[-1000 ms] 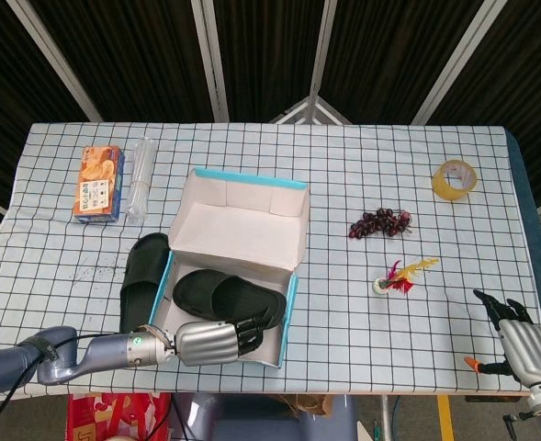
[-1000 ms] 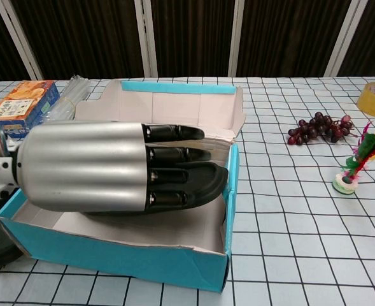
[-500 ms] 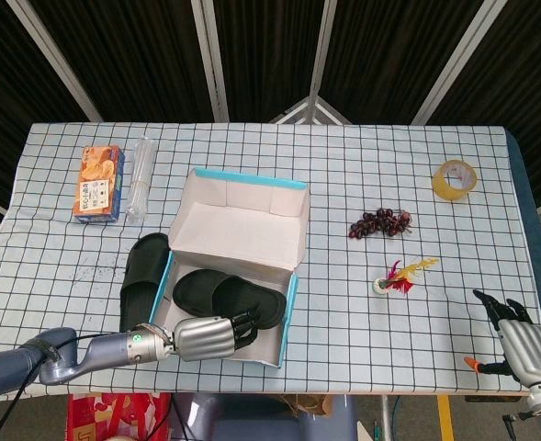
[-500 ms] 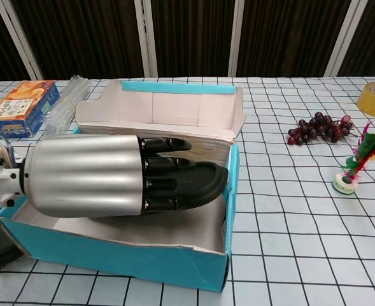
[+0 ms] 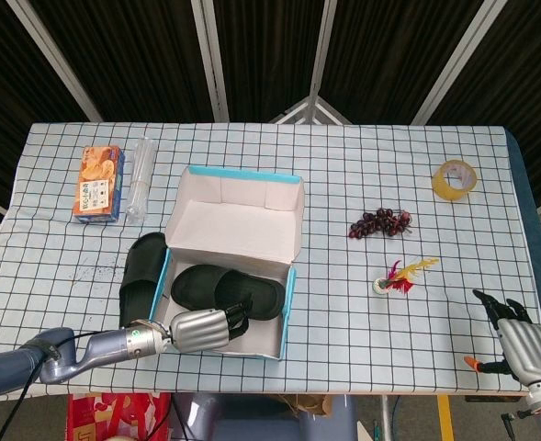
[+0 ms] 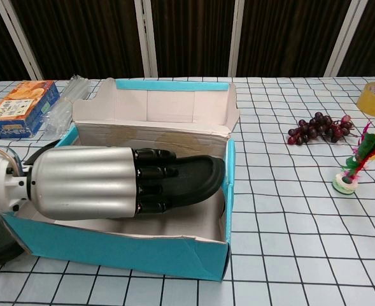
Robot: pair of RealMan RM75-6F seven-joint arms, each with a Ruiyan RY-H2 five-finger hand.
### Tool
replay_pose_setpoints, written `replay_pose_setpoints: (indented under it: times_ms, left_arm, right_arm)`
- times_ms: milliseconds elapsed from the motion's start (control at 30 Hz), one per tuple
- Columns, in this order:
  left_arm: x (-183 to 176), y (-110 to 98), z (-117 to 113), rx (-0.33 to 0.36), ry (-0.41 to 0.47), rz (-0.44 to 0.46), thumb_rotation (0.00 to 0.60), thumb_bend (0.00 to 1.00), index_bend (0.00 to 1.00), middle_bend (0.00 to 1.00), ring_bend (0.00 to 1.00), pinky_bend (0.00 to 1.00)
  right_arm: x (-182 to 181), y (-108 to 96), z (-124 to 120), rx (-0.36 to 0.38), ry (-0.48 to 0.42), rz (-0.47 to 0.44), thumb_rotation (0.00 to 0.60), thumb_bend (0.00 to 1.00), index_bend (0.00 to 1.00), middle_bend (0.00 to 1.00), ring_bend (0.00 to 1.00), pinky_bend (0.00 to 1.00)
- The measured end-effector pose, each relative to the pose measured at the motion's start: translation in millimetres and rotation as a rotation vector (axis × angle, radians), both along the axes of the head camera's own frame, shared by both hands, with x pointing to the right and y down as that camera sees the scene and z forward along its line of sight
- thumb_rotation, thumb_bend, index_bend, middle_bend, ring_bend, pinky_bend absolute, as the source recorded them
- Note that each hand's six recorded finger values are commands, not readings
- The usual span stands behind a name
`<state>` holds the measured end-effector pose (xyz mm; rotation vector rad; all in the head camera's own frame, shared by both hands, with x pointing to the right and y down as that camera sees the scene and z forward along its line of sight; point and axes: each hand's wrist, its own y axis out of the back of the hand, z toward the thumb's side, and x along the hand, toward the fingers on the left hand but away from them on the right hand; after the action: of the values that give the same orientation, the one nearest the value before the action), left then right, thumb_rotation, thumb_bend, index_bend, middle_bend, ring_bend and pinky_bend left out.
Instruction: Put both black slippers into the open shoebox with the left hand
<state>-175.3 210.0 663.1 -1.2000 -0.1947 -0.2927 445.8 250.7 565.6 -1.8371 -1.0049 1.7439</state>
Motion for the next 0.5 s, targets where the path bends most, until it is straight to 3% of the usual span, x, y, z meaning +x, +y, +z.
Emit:
replay_pose_setpoints:
  times_ms: [500]
  left_arm:
    - [-8,2,11,-0.127,-0.067,-0.060,0.600,0.48,0.23,0.43,0.18,0.16]
  right_arm:
    - [0,0,-1,0.005,0.000,-0.002,0.600,0.16,0.07,0.15,0.19,0.07]
